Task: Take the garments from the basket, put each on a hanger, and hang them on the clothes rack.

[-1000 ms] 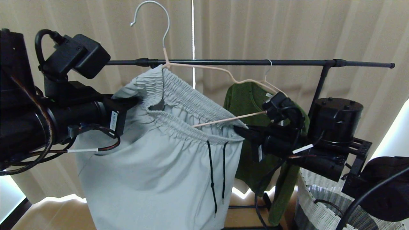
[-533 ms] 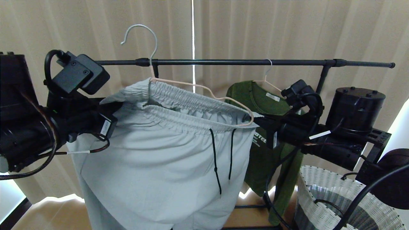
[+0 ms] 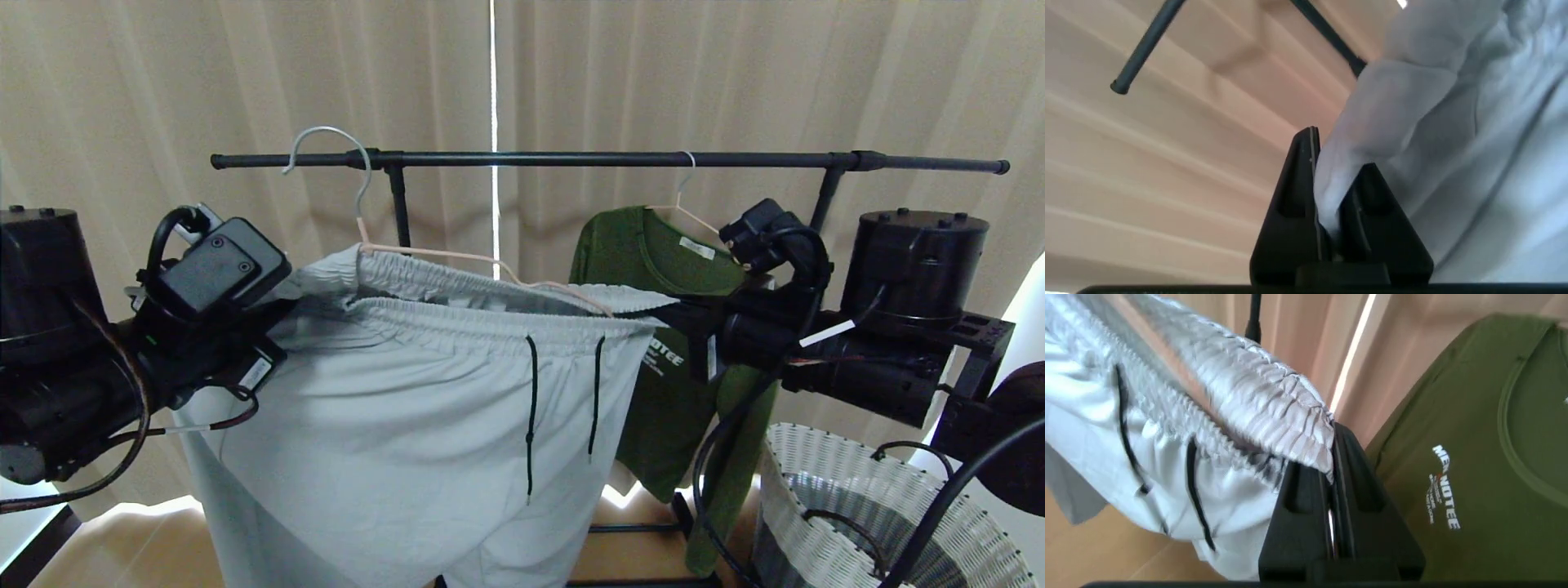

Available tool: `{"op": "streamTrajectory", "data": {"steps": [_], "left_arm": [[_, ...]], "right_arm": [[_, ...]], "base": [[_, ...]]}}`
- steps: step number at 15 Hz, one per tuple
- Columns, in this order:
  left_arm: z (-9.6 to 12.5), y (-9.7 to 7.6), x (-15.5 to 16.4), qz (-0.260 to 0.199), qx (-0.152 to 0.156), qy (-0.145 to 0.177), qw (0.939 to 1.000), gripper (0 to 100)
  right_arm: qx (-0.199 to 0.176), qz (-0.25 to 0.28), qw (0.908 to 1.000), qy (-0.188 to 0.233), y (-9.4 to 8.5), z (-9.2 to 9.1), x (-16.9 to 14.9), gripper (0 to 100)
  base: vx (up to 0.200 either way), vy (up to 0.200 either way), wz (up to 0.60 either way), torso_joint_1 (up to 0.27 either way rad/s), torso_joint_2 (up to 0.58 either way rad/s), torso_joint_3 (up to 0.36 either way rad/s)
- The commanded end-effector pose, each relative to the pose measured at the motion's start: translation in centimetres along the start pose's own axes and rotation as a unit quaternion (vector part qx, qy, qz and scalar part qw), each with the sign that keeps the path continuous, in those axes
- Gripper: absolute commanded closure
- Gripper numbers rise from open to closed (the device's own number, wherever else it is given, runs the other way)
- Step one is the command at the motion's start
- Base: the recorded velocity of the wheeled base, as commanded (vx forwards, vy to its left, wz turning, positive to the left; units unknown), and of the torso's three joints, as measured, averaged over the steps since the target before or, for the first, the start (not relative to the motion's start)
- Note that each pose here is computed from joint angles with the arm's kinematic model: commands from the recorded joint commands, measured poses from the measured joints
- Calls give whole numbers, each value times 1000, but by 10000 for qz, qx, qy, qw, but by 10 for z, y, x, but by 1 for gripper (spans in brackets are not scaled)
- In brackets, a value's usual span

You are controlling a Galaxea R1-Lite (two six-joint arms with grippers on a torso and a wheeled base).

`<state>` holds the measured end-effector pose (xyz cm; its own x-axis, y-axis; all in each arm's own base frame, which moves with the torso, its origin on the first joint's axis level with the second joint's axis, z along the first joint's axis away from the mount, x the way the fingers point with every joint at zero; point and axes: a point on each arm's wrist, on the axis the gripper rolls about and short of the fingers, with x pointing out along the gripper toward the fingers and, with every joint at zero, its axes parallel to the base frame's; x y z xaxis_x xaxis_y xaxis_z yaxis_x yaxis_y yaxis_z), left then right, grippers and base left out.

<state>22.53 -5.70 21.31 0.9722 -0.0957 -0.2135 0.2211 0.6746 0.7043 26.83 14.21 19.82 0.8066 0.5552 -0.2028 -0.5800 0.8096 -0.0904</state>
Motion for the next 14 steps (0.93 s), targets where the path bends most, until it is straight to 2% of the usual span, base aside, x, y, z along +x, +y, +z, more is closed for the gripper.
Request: {"op": "streamTrajectory", "data": {"steps": [1,3,6,7,8,9,11,14], "left_arm": [[-5,-3,-1,-46,118,82,9999,100],[-10,-3,-1,-57,320,173,9993,100],[-9,-5,3,-27,318,104,9994,100],[-9,-6,4,-22,318,109,9994,100],[-8,-5,9,92,266,31,9996,100],[-8,-5,10,135,253,32,9996,100],[-6,-7,14,394,10,172,9991,100],[-3,-13,15,466,-241,274,9982,100]], "right_arm": [[-28,-12,9998,-214,-1,16,-8,100],[-11,39,10000,26,1,19,-13,100],[-45,364,9989,295,19,15,-12,100],[-46,372,9988,301,20,15,-12,0],[-84,605,9971,449,33,11,-10,0],[-100,683,9964,488,37,10,-10,0],[-181,992,9935,537,56,11,-12,0],[-361,1139,9918,447,65,16,-14,0]], "base": [[0,0,0,0,0,0],[0,0,0,0,0,0],[0,0,0,0,0,0],[0,0,0,0,0,0],[0,0,0,0,0,0],[0,0,0,0,0,0],[0,0,0,0,0,0],[0,0,0,0,0,0]]}}
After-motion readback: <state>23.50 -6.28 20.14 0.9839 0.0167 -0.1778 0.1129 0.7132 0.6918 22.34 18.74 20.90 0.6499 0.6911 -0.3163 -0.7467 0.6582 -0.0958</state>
